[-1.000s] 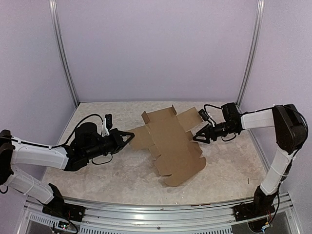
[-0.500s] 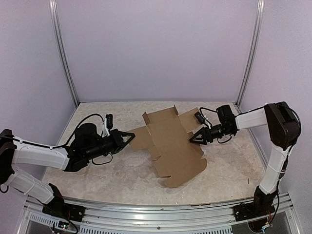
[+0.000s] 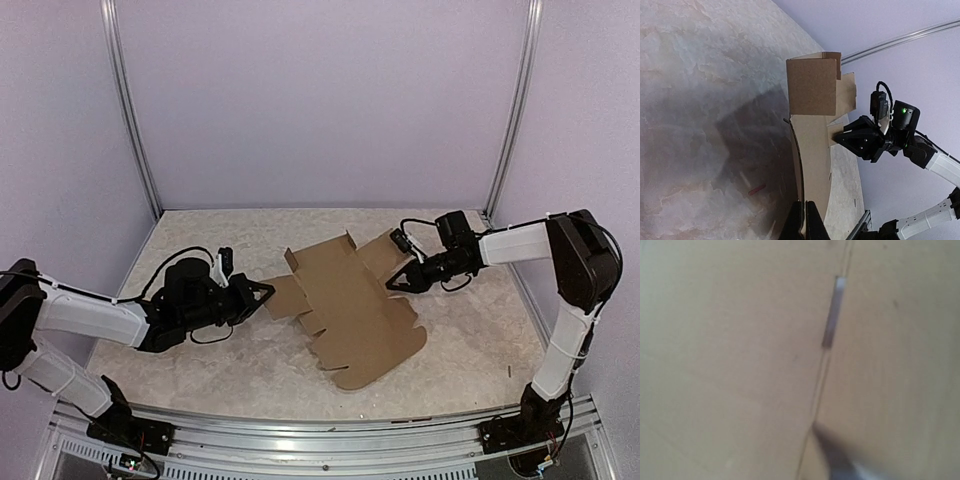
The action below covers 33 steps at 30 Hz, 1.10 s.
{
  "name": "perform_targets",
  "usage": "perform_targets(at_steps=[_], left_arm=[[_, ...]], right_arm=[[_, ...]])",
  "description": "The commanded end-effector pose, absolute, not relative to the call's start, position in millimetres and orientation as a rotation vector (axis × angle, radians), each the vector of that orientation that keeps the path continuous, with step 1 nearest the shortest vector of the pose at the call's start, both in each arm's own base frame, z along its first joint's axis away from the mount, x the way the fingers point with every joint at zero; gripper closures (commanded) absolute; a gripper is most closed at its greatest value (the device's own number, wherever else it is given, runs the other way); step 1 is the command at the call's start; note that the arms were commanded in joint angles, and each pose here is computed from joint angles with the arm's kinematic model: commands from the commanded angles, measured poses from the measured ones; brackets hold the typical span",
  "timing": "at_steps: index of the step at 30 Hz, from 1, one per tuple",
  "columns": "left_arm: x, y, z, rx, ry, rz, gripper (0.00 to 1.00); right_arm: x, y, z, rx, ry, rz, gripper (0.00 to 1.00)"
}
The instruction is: Fold the paper box
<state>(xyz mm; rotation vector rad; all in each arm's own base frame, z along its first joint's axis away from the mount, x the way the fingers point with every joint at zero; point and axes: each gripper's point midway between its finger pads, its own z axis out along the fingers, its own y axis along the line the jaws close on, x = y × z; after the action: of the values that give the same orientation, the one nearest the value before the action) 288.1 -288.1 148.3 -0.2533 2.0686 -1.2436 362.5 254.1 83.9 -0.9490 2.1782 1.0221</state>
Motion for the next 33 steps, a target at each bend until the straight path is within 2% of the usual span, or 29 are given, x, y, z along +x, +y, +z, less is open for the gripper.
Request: perform_targets(at_steps=[1,6,9,12,16,20,24,30,33], left_arm=[[289,-297,148,-0.290,2.092,-1.277,1.00],[289,-299,139,-0.321,2.136,-1.269,1.00],[287,-304,126,-0.312,2.209,-1.253,0.95],[284,-302,114,-0.320,2.257,-1.223,0.86],[281,-288,105,-0.312,2.334,-1.086,0.67],[280,-265,109,-0.269,2.360,-0.903,0.59],[283,-250,141,-0.131,2.305,-0.744,0.58],[280,-314,209,0.332,2.148,-0.964,0.65],[289,-353,209,0.493,2.199,-0.995,0.69]], right_arm=[[366,263,91,-0.945,2.206,0.942,0.87],[364,269,84,-0.969,2.227,0.926,0.92],[367,268,77,-0.989,2.252,0.867,0.99],[370,265,70,-0.997,2.282,0.833,1.00],[369,264,64,-1.023,2.305,0.817,1.00],[370,263,60,-1.033,2.317,0.808,1.00],[371,261,60,-1.052,2.317,0.779,1.00],[371,264,62,-1.106,2.331,0.766,1.00],[368,267,60,-1.133,2.336,0.757,1.00]])
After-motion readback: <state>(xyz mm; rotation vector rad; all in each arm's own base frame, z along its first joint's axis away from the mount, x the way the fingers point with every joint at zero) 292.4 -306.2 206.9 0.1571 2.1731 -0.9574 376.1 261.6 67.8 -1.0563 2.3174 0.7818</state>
